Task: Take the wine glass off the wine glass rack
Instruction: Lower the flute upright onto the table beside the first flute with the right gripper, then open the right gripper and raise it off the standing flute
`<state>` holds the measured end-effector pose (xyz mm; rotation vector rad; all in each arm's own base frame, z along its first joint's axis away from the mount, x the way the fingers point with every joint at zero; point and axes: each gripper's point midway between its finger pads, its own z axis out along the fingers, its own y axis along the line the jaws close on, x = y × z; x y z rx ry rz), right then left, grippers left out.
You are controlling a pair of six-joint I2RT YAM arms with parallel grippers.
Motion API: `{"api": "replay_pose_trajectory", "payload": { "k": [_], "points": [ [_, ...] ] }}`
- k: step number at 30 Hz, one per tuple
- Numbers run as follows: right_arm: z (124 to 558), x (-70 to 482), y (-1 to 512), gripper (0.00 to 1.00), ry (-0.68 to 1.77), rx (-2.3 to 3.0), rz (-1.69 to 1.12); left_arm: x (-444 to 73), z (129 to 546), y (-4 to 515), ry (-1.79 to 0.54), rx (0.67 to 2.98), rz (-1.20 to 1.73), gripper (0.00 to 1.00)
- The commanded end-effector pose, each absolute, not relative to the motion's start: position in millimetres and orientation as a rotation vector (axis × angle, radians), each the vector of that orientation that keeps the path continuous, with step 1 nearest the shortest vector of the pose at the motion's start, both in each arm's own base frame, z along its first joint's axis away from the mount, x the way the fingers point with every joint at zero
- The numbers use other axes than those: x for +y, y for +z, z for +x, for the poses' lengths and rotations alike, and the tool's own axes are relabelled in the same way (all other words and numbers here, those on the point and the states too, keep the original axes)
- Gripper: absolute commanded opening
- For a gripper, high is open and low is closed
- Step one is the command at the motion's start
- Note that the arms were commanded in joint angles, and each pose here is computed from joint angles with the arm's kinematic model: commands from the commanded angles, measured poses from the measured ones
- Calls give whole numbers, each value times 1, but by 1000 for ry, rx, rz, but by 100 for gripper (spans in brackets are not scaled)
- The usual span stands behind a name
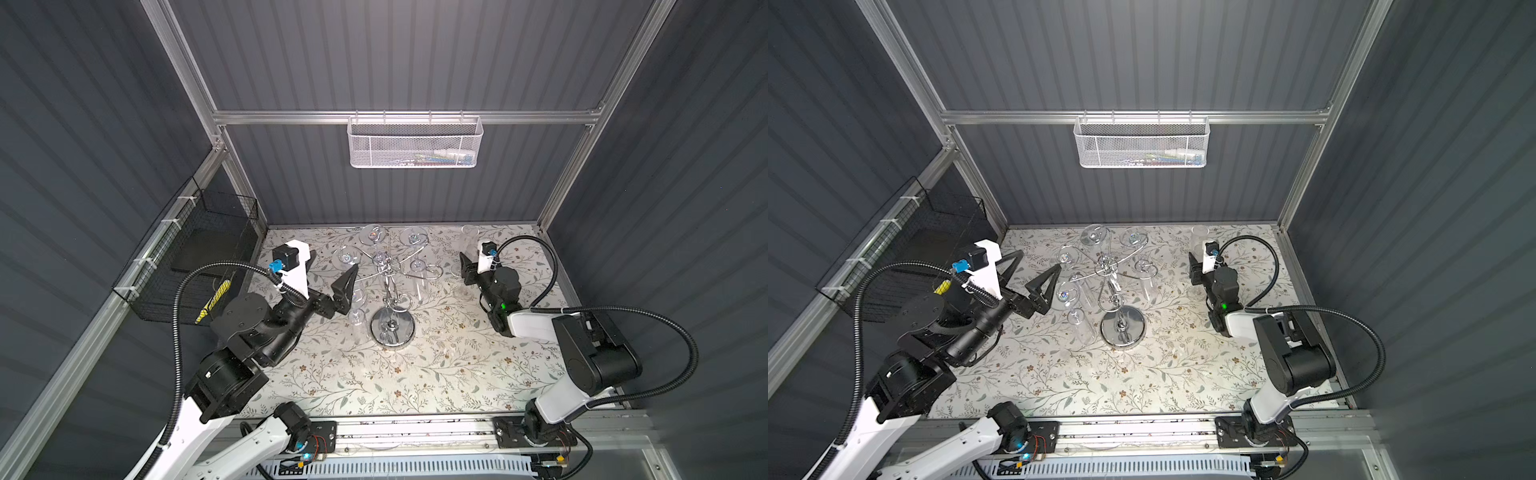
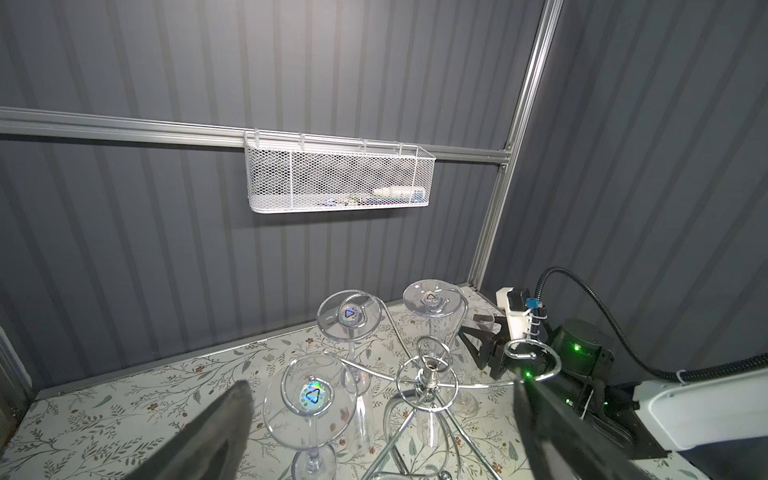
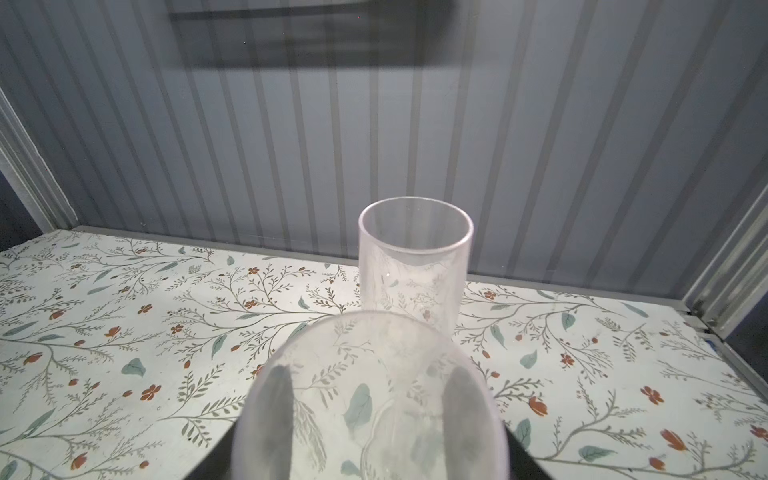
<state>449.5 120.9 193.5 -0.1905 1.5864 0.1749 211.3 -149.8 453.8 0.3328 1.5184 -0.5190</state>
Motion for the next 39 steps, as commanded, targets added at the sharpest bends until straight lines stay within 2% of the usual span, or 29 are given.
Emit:
{"api": "replay_pose_trajectory", "payload": {
  "k": [1, 8, 11, 16, 22, 31, 39],
  "points": [
    [451, 113, 205, 54, 149, 1517, -160, -149, 211, 451, -525, 1530, 321, 99],
    [451, 113, 198, 57, 142, 1518, -161, -149, 211, 450, -526, 1536, 323, 99],
    [450, 112, 197, 61, 142, 1513, -158, -149, 211, 450, -528, 1535, 321, 99],
    [450, 112, 198, 74, 141, 1514, -159, -147, 209, 451, -532, 1532, 319, 99],
    [445, 112, 206, 99, 139, 1485, -165, -145, 208, 452, -524, 1534, 315, 99],
    [431, 115, 235, 99, 170, 1441, -188, -142, 204, 454, -524, 1525, 323, 99],
    [397, 108, 290, 99, 170, 1413, -208, -129, 192, 459, -524, 1514, 311, 100]
  ]
}}
